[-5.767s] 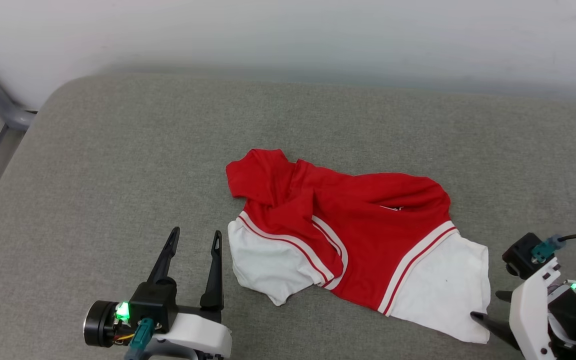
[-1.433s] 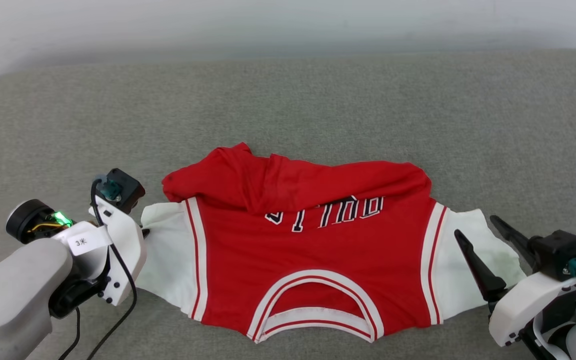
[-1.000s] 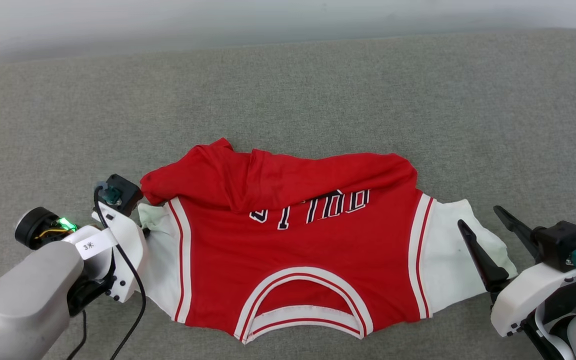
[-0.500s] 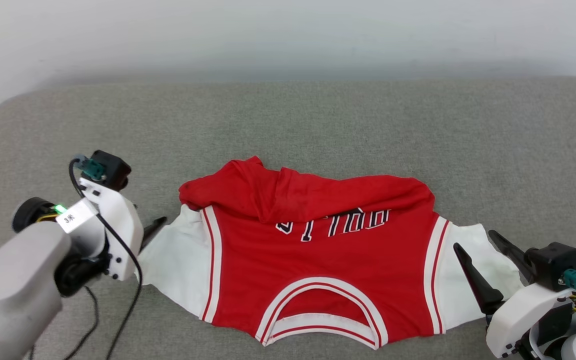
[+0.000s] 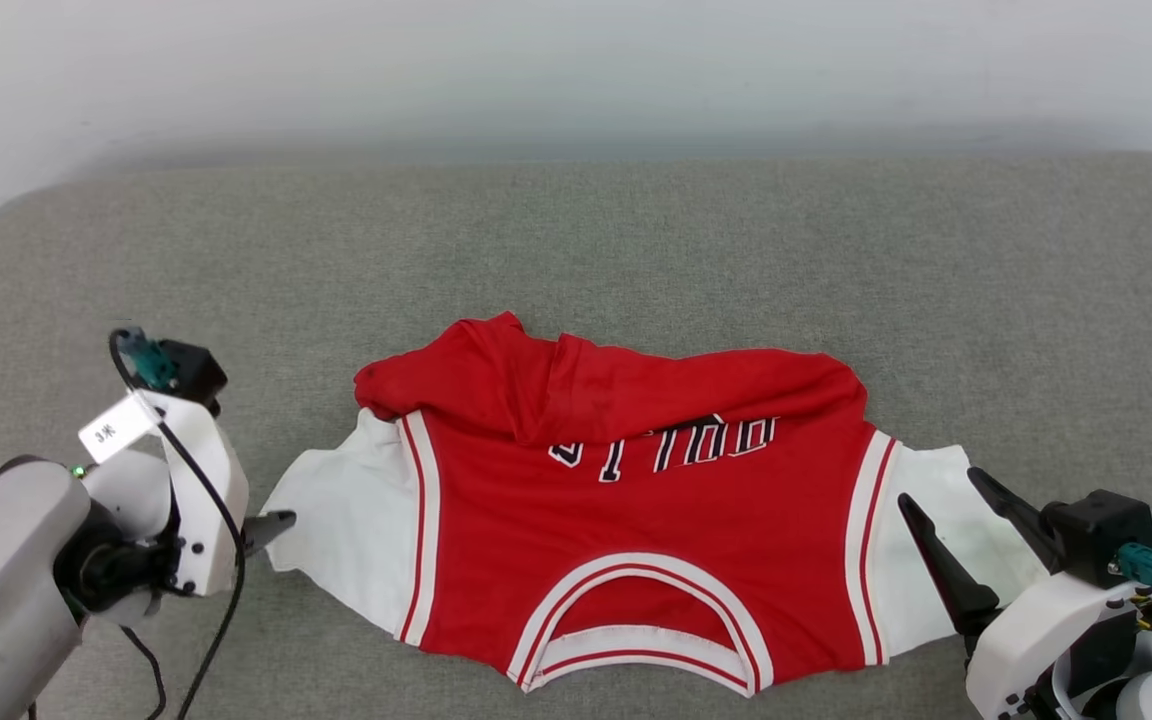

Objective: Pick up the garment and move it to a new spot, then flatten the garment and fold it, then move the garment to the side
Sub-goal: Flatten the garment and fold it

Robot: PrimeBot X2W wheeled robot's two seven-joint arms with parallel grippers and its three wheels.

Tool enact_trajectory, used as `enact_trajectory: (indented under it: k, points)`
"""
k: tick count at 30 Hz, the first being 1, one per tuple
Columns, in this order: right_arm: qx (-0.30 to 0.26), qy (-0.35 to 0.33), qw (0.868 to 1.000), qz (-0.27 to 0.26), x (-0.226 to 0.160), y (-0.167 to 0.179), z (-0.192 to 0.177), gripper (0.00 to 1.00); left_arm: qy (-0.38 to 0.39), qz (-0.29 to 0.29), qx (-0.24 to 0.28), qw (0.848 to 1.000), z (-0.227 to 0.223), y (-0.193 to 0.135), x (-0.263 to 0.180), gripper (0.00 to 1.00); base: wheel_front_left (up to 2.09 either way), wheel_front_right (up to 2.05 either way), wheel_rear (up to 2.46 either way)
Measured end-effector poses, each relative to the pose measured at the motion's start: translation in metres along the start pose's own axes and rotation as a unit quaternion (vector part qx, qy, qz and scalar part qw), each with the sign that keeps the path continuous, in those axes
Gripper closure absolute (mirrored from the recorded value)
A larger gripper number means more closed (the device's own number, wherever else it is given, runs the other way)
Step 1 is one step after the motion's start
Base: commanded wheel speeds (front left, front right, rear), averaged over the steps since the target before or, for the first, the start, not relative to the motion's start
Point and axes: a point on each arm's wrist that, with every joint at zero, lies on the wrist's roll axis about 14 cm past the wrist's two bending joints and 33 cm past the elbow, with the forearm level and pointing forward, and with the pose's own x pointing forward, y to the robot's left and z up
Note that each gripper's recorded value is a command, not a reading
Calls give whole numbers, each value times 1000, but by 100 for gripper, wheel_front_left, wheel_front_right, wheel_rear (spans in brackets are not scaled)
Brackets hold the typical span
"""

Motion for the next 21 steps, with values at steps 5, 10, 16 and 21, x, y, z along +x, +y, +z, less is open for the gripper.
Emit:
enact_trajectory:
  k: [5,10,16,21]
  points:
    - [1,7,1000,-5,3,-5,-4,0,38,1,-2,999,-19,0,17,0,0,0,0]
    - [2,17,1000,-9,4,-10,-10,0,63,4,0,998,-32,-2,36,0,0,0,0]
    - [3,17,1000,-15,4,-15,-10,0,83,4,10,996,-45,-2,43,100,0,0,0]
    - [-11,8,1000,-19,1,-21,1,0,30,12,29,999,-33,1,39,100,0,0,0]
